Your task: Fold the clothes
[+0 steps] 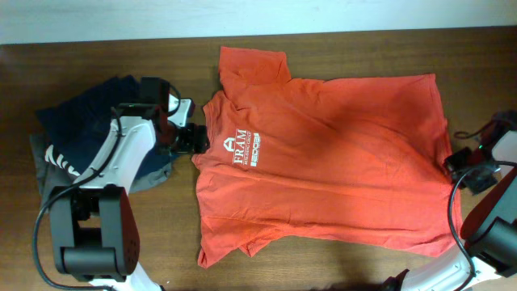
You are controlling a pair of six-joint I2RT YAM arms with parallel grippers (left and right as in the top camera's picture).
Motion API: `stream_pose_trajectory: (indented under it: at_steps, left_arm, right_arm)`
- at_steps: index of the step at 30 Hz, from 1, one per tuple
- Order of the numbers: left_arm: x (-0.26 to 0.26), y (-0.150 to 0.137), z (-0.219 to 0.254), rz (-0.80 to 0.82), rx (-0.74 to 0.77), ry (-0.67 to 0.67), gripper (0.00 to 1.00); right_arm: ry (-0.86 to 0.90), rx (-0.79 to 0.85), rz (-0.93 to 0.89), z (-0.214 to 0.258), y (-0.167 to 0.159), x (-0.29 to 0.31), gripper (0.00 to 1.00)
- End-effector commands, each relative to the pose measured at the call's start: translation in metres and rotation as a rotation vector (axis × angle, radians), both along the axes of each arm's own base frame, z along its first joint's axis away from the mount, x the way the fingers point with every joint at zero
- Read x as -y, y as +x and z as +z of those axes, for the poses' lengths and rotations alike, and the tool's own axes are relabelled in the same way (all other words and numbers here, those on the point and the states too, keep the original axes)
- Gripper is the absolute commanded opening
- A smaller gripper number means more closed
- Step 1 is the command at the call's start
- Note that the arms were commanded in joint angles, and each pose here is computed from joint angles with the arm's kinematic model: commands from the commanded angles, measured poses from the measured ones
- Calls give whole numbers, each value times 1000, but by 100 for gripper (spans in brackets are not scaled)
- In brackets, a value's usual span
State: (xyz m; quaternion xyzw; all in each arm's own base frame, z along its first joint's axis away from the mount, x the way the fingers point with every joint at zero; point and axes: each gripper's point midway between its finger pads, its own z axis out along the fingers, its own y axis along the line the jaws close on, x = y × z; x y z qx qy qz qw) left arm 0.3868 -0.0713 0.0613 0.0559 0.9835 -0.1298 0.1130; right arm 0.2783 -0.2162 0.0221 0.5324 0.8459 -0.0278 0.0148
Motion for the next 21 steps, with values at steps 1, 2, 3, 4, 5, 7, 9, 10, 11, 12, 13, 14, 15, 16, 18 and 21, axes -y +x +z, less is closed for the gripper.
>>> stream_pose_trajectory:
  at_steps: [1, 2, 3, 4, 5, 7, 9, 10, 11, 12, 13, 14, 15, 16, 18, 21]
  left_arm:
    - [0, -1, 4, -18, 18, 43, 87]
    - [1, -2, 1, -21, 16, 52, 87]
    - [2, -4, -1, -25, 13, 54, 87]
    - [2, -4, -4, -30, 14, 57, 85]
    - [3, -5, -8, -33, 16, 62, 79]
    - [2, -4, -16, -33, 23, 72, 59]
    - [2, -3, -25, -32, 29, 71, 27]
    - [2, -3, -28, -32, 28, 71, 9]
    - [2, -2, -30, -32, 28, 71, 0]
    - [3, -1, -31, -32, 32, 70, 1]
    - [3, 1, -30, -31, 40, 69, 0]
    - [3, 3, -30, -31, 49, 67, 1]
    - [4, 6, -28, -31, 61, 63, 1]
    - [4, 8, -26, -30, 70, 63, 1]
    - [5, 14, -21, -30, 88, 61, 3]
    - [6, 23, -13, -29, 116, 57, 4]
  right_arm:
    - [-17, 70, 61, 28, 23, 7, 12]
    - [-4, 97, 84, 36, 29, 6, 15]
    - [13, 132, 113, 46, 36, 3, 19]
    - [30, 158, 132, 53, 40, 0, 22]
    - [59, 200, 151, 61, 47, -6, 24]
    - [109, 280, 194, 74, 59, -17, 28]
    - [158, 341, 231, 80, 68, -28, 31]
    - [180, 362, 248, 82, 70, -32, 31]
    - [196, 377, 267, 83, 72, -36, 32]
    - [206, 387, 285, 83, 74, -39, 33]
    - [210, 390, 298, 83, 75, -41, 34]
    - [216, 398, 320, 84, 76, -45, 34]
    - [220, 404, 348, 84, 78, -49, 34]
    - [221, 405, 366, 85, 80, -52, 34]
    - [211, 413, 406, 85, 86, -57, 34]
    - [192, 438, 443, 87, 98, -64, 36]
